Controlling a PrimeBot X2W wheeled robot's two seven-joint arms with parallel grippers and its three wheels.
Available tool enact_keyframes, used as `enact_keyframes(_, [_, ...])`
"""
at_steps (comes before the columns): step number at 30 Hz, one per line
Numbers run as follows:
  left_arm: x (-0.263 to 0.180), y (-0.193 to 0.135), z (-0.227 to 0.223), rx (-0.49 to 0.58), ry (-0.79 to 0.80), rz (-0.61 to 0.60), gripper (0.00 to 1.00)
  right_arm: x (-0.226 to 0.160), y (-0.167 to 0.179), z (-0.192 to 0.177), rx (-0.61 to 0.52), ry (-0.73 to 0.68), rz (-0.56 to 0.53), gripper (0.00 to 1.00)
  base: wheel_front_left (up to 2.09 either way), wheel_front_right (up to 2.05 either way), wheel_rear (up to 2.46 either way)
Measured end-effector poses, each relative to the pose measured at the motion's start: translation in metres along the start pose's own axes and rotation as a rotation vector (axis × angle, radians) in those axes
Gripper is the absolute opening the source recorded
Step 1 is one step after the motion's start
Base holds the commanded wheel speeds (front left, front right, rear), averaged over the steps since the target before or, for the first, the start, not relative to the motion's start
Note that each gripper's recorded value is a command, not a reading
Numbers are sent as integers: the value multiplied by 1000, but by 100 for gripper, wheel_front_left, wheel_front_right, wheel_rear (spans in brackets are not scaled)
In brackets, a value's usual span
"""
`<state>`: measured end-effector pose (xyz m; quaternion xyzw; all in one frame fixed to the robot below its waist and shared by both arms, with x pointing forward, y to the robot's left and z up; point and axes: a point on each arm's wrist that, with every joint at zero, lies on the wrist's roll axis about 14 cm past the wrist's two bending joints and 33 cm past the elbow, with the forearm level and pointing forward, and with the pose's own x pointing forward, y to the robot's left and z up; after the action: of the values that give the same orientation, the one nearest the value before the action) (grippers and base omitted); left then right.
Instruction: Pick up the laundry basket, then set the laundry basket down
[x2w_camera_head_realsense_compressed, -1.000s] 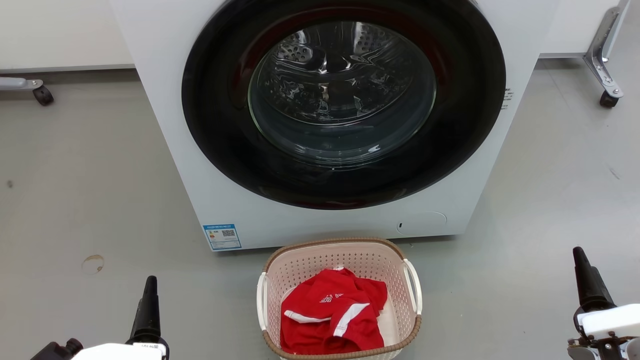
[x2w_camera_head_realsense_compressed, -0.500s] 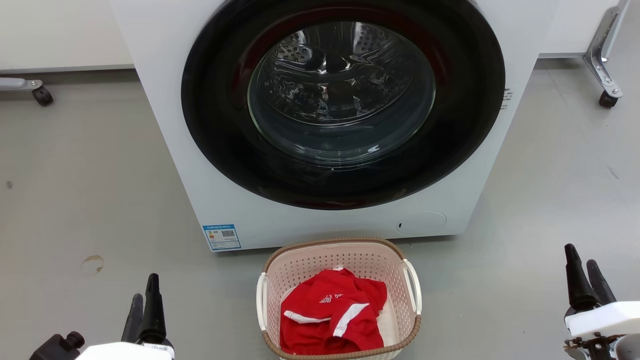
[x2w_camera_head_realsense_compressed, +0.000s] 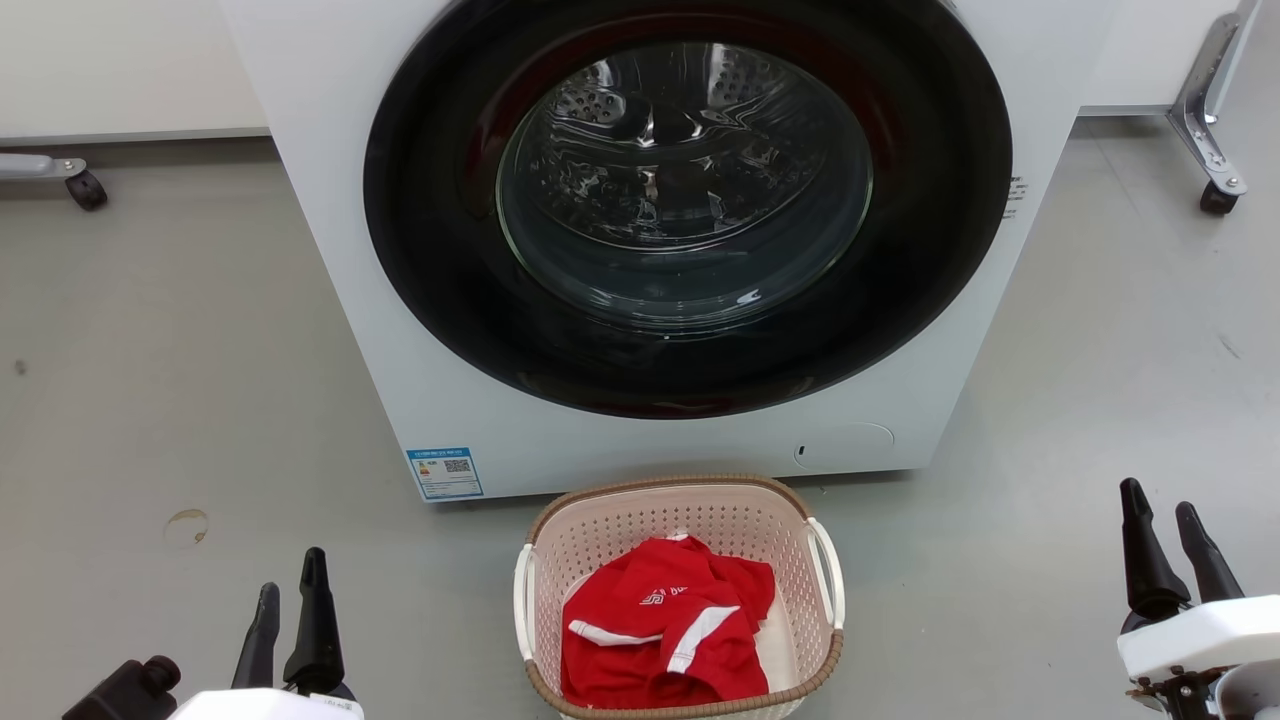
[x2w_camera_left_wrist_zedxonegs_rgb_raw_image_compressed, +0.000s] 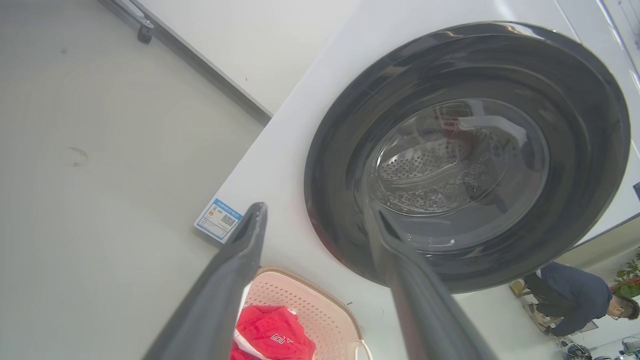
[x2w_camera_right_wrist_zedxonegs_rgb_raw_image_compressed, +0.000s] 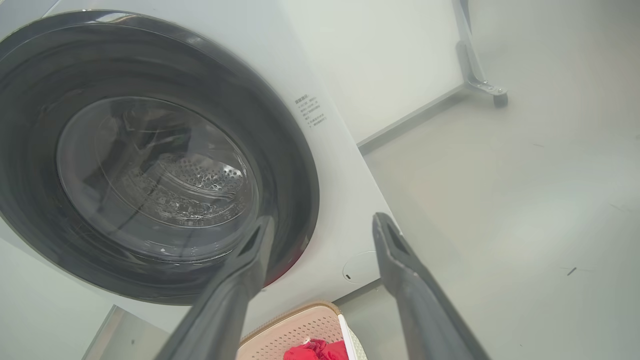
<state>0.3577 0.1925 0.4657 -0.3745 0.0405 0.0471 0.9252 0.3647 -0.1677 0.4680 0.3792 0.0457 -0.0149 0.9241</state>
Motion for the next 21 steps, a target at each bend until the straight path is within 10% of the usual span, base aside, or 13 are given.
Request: enact_keyframes(21, [-8, -6, 5, 250, -35, -43, 100, -1, 19, 0, -220, -17, 79, 100, 0, 0, 0])
